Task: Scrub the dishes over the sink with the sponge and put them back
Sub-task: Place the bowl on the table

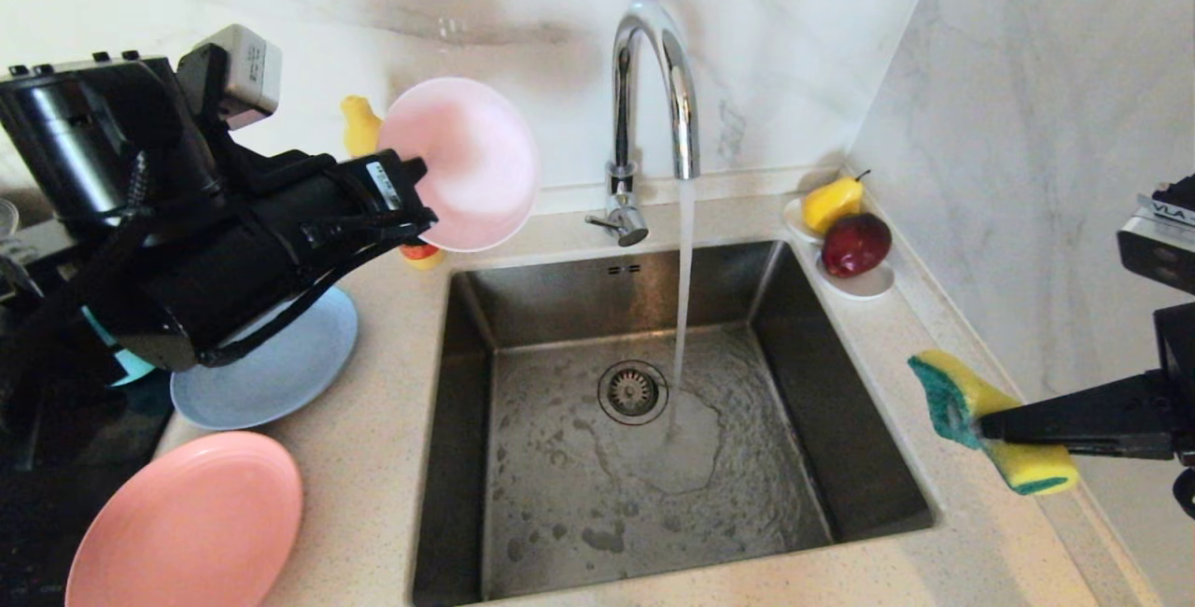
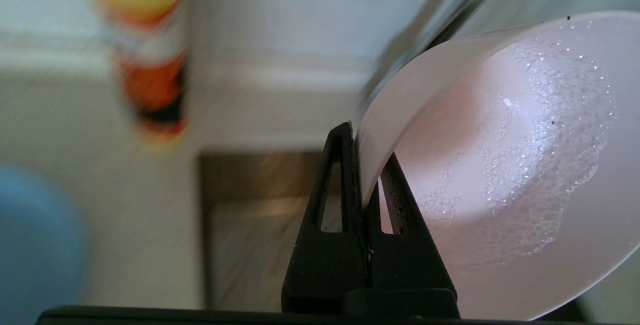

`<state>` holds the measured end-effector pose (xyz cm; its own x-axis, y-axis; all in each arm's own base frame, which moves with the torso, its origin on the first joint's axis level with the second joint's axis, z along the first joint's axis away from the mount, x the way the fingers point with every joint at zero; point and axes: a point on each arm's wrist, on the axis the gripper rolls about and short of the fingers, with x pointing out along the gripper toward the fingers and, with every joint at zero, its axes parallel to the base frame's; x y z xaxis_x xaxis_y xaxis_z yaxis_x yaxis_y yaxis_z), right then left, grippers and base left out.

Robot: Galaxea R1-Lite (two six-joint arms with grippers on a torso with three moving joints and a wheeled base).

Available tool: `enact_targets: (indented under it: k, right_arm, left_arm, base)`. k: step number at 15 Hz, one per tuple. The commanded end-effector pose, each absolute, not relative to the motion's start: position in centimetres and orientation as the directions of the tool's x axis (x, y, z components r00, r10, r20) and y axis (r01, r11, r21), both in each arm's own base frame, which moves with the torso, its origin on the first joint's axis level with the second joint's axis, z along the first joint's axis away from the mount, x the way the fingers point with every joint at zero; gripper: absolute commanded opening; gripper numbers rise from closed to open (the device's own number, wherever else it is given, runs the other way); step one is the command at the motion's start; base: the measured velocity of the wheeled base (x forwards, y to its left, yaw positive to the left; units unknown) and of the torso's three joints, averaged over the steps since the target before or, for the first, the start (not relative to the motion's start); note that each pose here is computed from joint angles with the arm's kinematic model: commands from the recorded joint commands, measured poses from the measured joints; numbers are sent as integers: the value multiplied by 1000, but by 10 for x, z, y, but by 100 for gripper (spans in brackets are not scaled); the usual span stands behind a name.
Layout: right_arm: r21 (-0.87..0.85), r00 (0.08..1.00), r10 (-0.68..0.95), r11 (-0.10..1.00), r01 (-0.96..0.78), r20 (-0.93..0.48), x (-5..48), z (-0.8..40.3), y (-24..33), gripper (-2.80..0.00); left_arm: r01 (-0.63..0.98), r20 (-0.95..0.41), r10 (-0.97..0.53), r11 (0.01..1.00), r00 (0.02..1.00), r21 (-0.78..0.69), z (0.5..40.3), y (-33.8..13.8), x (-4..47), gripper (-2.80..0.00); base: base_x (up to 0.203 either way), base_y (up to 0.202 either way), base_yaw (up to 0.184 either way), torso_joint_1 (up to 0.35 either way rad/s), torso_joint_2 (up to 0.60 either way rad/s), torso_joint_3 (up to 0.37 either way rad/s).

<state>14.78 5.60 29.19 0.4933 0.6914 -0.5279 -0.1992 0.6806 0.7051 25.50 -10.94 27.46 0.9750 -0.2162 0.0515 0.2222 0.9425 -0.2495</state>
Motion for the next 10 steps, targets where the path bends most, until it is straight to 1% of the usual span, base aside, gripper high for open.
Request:
enact_targets:
  k: [1,3,4,5,8,10]
  right_arm:
    - [707,490,687,683,-184,-536,151,290,56,-280]
    - [707,489,685,684,-178,-540,152,289,56,-280]
    - [708,493,685,683,-178,-537,150,289,54,-280]
    - [710,497,687,680,-182,-530,147,290,53,-280]
    - [712,501,689,677,-185,-524,141,292,52,-280]
    - [711,496,686,680,-177,-533,145,290,53,-280]
  left_arm:
    - [76,-314,-138,977,939,-201,277,-89,247,-280]
    - [-50,-456,-69,968,887,-245,307,-70,234,-280]
    - [-143,-531,-18,955,847,-259,317,-56,225,-280]
    - [-244,-578,48,933,815,-266,322,-39,219,-280]
    - [-505,-605,236,800,760,-323,327,14,210,-280]
    - [-640,-624,339,683,704,-350,325,47,202,-280]
  base:
    - [0,0,0,0,0,0]
    - [0,0,0,0,0,0]
    - [0,0,0,0,0,0]
    - [0,0,0,0,0,0]
    - [0,0,0,0,0,0]
    - [0,0,0,0,0,0]
